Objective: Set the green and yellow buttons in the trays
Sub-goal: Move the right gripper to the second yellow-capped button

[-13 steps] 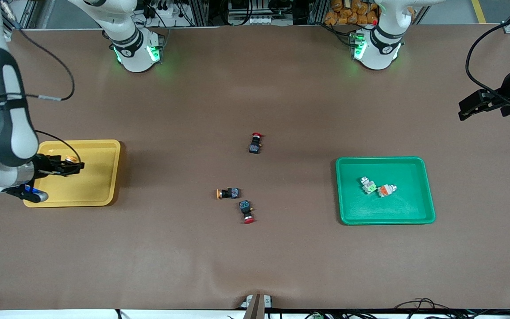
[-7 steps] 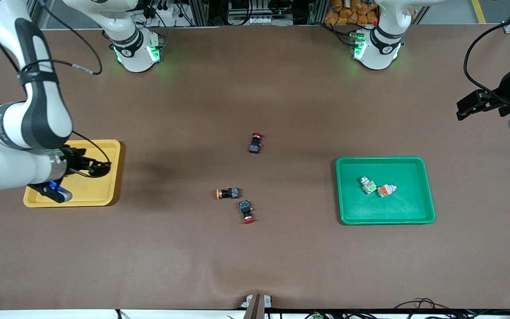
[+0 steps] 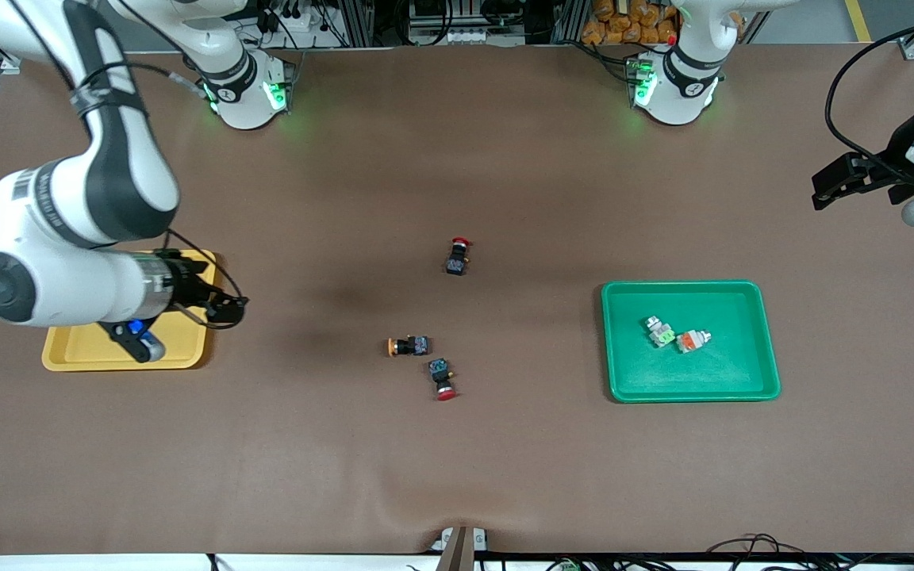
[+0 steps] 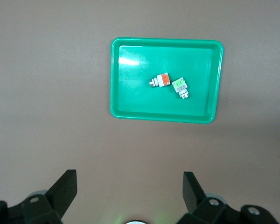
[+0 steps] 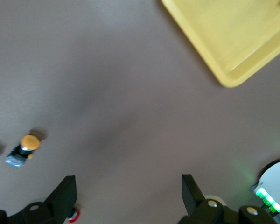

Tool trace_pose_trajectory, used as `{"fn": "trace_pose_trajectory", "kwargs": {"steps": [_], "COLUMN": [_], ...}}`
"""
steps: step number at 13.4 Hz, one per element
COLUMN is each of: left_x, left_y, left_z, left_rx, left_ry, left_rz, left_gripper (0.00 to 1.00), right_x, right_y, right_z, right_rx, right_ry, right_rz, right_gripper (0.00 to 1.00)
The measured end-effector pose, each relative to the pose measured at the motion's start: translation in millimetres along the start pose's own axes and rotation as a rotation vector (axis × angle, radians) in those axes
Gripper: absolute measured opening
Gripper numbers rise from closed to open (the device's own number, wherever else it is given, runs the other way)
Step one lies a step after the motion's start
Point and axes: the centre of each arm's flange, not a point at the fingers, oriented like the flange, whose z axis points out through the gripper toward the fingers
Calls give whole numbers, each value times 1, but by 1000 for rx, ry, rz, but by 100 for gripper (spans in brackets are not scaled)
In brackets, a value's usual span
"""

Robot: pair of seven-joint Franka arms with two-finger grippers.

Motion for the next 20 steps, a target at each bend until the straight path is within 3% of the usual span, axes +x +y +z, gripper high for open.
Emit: {"fn": "trace_pose_trajectory", "kwargs": {"steps": [7, 10, 14, 17, 20], "left_x": [-5, -5, -5, -5, -5], "left_y": [5, 4, 4, 4, 4], "left_z": [0, 0, 1, 1, 1], "left_rx": [3, 3, 3, 3, 3], "left_ry": [-19, -20, -21, -21, -21], "left_rz": [10, 9, 9, 9, 9], "left_gripper": [100, 100, 100, 100, 100], "right_x": [-42, -51, -66, -82, -96], "right_y": [-54, -102, -148, -169, -183], "right_z": [3, 56, 142, 169, 200], "right_rx": [115, 176, 169, 224, 233], "right_ry": [96, 132, 127, 139, 143], "right_rz": [70, 101, 202, 269, 273], "right_gripper": [100, 100, 100, 100, 98]}}
